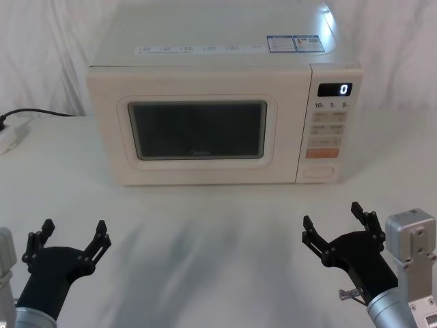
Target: Press the button to open the microwave door with one hand; close the microwave door with the other hand.
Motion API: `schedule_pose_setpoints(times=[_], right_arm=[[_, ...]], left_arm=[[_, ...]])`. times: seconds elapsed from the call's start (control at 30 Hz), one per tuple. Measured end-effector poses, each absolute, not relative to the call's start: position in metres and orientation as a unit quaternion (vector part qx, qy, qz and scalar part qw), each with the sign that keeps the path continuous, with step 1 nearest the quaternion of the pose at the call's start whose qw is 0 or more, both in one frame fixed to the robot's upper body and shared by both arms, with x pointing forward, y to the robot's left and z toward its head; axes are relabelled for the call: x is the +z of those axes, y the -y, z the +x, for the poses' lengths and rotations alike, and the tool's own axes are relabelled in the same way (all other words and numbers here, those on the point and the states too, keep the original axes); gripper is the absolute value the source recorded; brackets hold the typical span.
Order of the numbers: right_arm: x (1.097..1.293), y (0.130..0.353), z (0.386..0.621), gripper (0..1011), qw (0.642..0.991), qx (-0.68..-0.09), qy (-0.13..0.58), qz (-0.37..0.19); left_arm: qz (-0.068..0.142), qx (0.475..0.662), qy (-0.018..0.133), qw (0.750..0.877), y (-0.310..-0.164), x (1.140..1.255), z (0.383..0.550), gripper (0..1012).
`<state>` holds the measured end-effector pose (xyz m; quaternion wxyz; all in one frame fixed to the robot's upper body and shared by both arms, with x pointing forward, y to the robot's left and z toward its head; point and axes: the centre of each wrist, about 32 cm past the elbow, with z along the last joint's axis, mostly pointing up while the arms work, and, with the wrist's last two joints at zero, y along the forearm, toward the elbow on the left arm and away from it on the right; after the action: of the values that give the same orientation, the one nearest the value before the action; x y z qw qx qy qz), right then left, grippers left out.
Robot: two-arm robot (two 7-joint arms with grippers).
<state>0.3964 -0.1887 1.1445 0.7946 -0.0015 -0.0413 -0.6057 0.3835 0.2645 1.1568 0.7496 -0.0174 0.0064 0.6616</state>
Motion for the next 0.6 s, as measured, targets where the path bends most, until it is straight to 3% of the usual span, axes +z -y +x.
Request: schedule_pose_setpoints(times=[0.6], right_arm=[[1.1445,0.1887,0.3964,978,0.795,-0.606,0.041,-0.001]], left_arm=[[-0.017,0.662,-0.006,0.75,-0.2645,1.1568,0.3835,1001]])
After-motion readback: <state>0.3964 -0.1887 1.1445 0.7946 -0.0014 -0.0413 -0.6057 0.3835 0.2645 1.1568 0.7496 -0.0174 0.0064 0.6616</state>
